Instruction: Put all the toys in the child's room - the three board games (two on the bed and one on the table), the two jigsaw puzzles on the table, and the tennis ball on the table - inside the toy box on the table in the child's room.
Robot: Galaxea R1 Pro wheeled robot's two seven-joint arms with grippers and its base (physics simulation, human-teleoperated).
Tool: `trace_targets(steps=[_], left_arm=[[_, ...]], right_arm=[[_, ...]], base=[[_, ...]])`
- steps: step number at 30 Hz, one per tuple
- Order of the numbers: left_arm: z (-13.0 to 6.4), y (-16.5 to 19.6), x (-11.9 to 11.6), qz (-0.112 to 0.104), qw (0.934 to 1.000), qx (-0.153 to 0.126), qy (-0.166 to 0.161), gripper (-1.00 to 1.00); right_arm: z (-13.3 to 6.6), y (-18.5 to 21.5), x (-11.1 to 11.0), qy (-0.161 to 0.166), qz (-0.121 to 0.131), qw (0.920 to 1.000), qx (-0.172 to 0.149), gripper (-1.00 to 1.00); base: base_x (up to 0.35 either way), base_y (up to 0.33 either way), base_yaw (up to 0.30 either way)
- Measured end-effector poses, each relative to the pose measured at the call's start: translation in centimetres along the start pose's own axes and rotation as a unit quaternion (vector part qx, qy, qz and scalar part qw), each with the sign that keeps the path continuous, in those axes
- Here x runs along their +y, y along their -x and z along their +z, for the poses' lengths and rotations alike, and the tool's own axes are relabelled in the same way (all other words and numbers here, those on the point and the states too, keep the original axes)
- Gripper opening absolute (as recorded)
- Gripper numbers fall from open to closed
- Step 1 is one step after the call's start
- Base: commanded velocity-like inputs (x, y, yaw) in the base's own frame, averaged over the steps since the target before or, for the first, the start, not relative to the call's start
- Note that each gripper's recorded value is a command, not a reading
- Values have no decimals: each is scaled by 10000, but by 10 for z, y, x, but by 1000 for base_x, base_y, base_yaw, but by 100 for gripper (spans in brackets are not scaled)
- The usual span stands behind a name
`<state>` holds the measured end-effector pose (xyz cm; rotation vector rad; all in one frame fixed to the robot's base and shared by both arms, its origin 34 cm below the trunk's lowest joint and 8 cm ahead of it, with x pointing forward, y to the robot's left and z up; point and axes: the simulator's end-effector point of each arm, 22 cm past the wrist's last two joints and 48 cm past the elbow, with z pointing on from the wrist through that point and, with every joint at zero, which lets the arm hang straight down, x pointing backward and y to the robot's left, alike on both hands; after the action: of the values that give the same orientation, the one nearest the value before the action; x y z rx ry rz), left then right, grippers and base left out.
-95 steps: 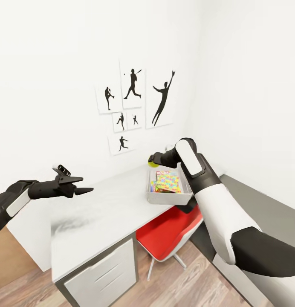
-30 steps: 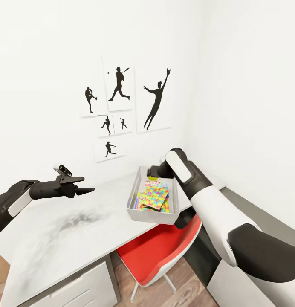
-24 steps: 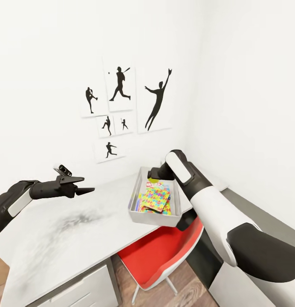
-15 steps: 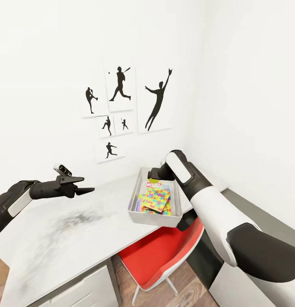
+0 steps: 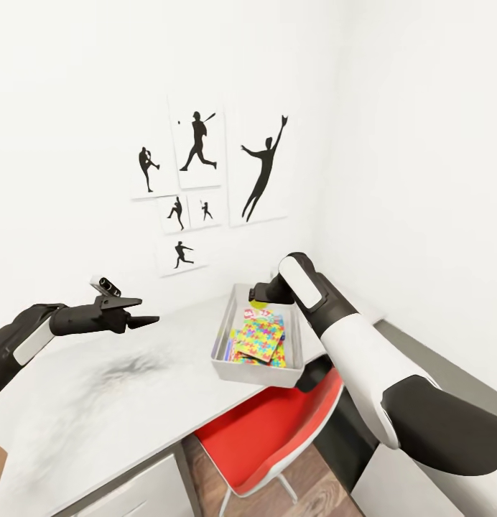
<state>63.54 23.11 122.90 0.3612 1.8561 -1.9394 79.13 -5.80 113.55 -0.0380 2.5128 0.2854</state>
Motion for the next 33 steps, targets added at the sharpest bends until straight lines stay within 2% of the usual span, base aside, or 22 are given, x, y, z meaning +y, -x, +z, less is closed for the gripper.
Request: trace_targets(steps=[12, 20, 25, 33], left_arm=[[1, 0, 0, 4, 10000, 5, -7, 100], [1, 0, 0, 7, 10000, 3, -7, 100], [0, 0, 0, 6, 10000, 4, -1, 100], [1, 0, 0, 5, 10000, 8, -2, 100]], right_arm=[[4, -4, -3, -55, 22, 10000, 41, -100], [12, -5, -9, -167, 122, 9998, -24, -100], [21, -11, -11, -328, 7, 9994, -71, -100], [23, -12, -5, -263, -64, 9996, -88, -100]], base=[[124, -155, 0], [32, -33, 0], [2, -2, 0], [0, 0, 0]])
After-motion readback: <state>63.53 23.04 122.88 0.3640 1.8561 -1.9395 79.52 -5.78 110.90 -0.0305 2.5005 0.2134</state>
